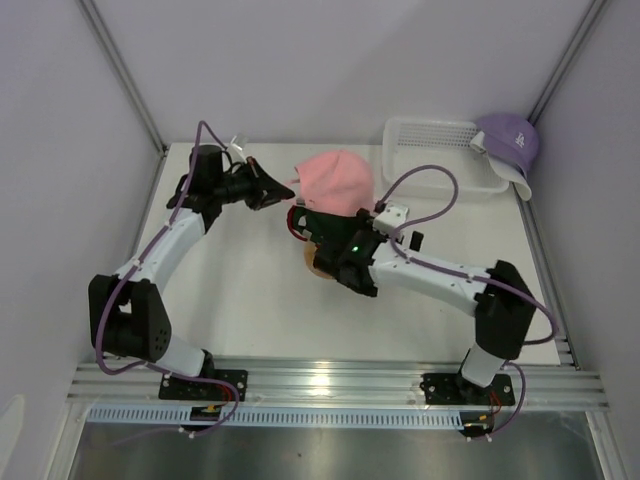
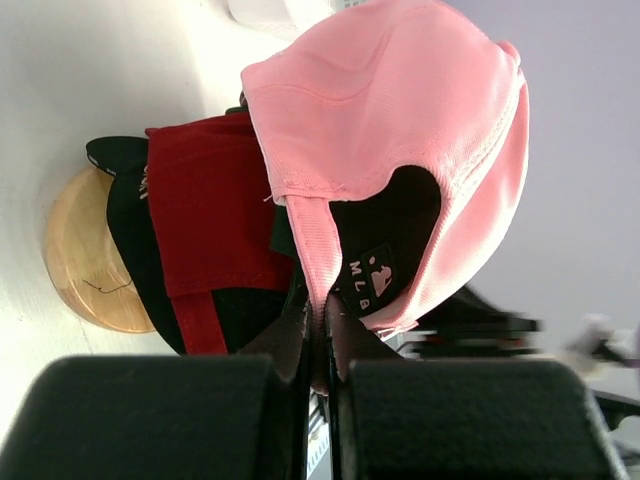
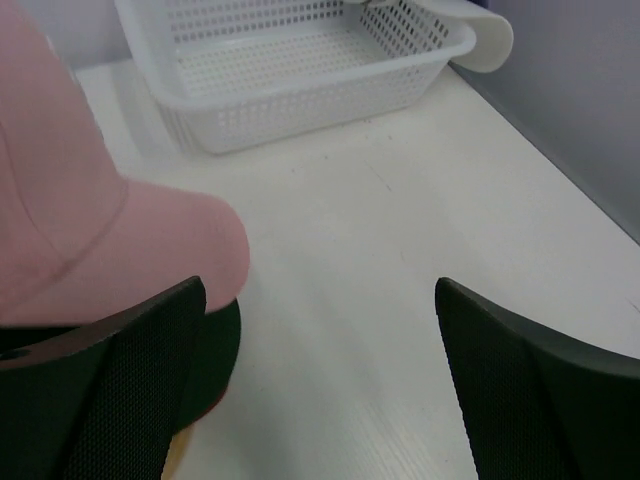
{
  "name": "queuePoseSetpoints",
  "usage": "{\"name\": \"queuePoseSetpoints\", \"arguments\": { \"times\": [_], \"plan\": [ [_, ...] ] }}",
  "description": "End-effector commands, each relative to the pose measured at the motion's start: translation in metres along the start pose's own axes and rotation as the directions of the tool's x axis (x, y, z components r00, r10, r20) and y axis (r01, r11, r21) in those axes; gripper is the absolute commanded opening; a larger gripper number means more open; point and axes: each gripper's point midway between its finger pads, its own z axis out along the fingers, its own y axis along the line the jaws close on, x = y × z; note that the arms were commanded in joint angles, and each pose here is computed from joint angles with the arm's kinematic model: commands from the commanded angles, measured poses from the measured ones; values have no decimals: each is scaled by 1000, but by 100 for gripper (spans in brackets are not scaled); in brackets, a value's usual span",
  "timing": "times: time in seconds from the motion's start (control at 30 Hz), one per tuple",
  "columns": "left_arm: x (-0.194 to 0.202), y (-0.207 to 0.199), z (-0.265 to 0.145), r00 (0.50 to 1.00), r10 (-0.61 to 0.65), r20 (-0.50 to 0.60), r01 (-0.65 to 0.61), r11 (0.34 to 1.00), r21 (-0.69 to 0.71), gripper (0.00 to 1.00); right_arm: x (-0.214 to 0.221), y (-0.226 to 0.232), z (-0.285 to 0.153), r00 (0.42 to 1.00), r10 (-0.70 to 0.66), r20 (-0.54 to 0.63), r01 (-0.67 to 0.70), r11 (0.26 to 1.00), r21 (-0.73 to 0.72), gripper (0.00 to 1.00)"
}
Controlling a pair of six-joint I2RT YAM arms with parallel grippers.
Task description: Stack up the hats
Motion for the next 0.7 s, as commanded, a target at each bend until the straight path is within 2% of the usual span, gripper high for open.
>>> {"name": "queuePoseSetpoints", "arguments": {
  "times": [0.0,0.07,0.17,0.2,0.23,0.3,0.33,0.37,0.47,0.53,0.57,0.6,0.63,0.67],
  "plan": [
    [2,-4,-5,998,68,-6,-68,997,27,1,-103,-49,1,981,22,193,-26,1000,17,99],
    [4,-6,-5,997,81,-16,-80,996,30,1,-136,-58,-3,977,115,180,-119,993,11,99],
    [5,-12,-6,993,121,-17,-121,992,23,1,-171,-58,-4,993,51,111,-53,998,19,99],
    [5,-12,-6,990,143,-17,-143,990,18,1,-186,-34,0,996,-63,70,67,996,-51,99],
    [8,-12,-6,989,145,-27,-145,989,11,1,-182,1,3,999,-28,-42,11,937,-349,99],
    [7,-20,-7,982,186,-21,-186,982,13,1,-194,23,9,987,122,-101,-157,838,-523,100],
    [7,-22,-8,980,199,-18,-199,980,9,1,-209,27,0,973,179,-143,-229,747,-624,99],
    [10,-20,-9,978,206,-20,-207,978,-17,1,-221,12,18,961,234,-145,-273,761,-588,99],
    [13,-25,-13,965,263,-14,-263,964,-44,2,-251,-18,27,934,343,-102,-338,754,-563,100],
    [12,-31,-14,956,292,-5,-292,955,-47,2,-251,-24,30,913,386,-135,-386,704,-596,99],
    [14,-33,-14,955,296,-11,-296,954,-47,2,-255,-45,44,865,473,-167,-479,680,-554,99],
    [14,-33,-14,955,297,-12,-297,954,-49,2,-249,-46,43,843,488,-228,-520,627,-581,99],
    [15,-33,-14,954,301,-12,-301,952,-49,2,-219,-48,56,821,488,-296,-565,624,-539,99],
    [15,-34,-15,953,304,-10,-304,951,-50,2,-219,-59,55,739,577,-348,-666,543,-511,99]
  ]
}}
